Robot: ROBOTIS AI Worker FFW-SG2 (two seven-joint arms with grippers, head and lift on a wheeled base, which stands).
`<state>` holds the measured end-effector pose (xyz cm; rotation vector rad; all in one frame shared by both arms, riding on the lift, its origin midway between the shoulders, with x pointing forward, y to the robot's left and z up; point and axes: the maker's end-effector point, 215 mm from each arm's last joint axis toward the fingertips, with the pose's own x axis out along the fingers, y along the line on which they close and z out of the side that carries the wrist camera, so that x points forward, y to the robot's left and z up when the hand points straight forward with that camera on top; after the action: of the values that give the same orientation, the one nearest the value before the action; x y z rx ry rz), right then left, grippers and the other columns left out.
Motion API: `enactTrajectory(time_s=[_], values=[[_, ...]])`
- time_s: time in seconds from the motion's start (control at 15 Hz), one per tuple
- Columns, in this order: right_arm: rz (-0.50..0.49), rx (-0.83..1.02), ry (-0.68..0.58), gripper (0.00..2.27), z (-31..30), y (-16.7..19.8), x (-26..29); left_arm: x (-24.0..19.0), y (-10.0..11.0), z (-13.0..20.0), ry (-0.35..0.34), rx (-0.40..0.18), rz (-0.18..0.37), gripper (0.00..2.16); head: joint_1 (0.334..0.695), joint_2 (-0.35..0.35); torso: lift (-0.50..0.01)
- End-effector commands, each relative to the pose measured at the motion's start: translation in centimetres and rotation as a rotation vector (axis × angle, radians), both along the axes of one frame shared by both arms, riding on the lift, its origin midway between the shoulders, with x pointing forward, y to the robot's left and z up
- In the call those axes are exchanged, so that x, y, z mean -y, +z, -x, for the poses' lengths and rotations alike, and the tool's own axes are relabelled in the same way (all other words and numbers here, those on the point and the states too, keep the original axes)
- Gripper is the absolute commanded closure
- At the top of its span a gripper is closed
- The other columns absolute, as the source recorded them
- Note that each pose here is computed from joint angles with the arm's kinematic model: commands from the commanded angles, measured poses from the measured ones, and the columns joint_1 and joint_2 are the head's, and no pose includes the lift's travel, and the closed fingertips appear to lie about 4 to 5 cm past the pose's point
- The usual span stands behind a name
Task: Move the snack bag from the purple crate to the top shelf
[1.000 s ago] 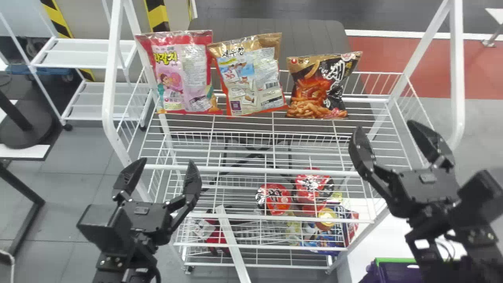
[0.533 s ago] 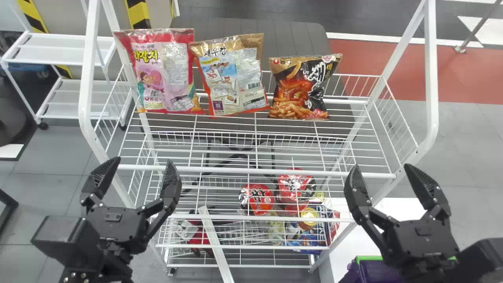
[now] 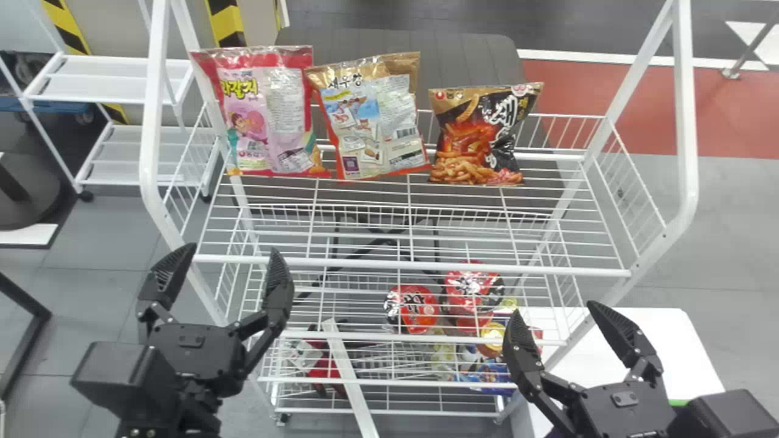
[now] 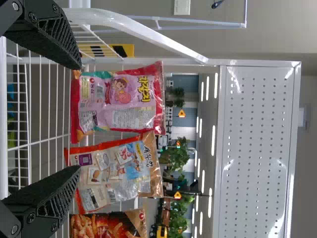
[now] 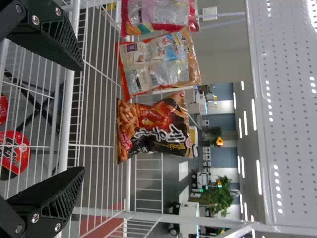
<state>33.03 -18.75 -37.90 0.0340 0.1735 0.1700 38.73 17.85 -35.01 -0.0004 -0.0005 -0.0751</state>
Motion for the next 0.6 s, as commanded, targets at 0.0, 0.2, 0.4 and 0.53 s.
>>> enactTrajectory(time_s=[0.0, 0.2, 0.4, 0.53], values=[[0.0, 0.005, 0.005, 0.11, -0.13, 0.31, -0.23, 0.08, 0.16, 0.0, -0.001, 0.003, 0.0, 0.1, 0.695, -0.018, 0.0], [-0.001, 0.016, 0.005, 0.11, -0.26, 0.7, -0.28, -0.01, -0.01, -0.01, 0.002, -0.001, 0.0, 0.1, 0.695, -0.012, 0.0], [0.002, 0.018, 0.015, 0.11, -0.21, 0.76, -0.48, -0.07, -0.16, 0.33, 0.003, -0.006, 0.001, 0.1, 0.695, -0.009, 0.0], [0.004, 0.028, 0.018, 0.11, -0.23, 1.02, -0.48, -0.1, 0.06, 0.5, 0.003, -0.004, 0.001, 0.1, 0.695, -0.007, 0.0]])
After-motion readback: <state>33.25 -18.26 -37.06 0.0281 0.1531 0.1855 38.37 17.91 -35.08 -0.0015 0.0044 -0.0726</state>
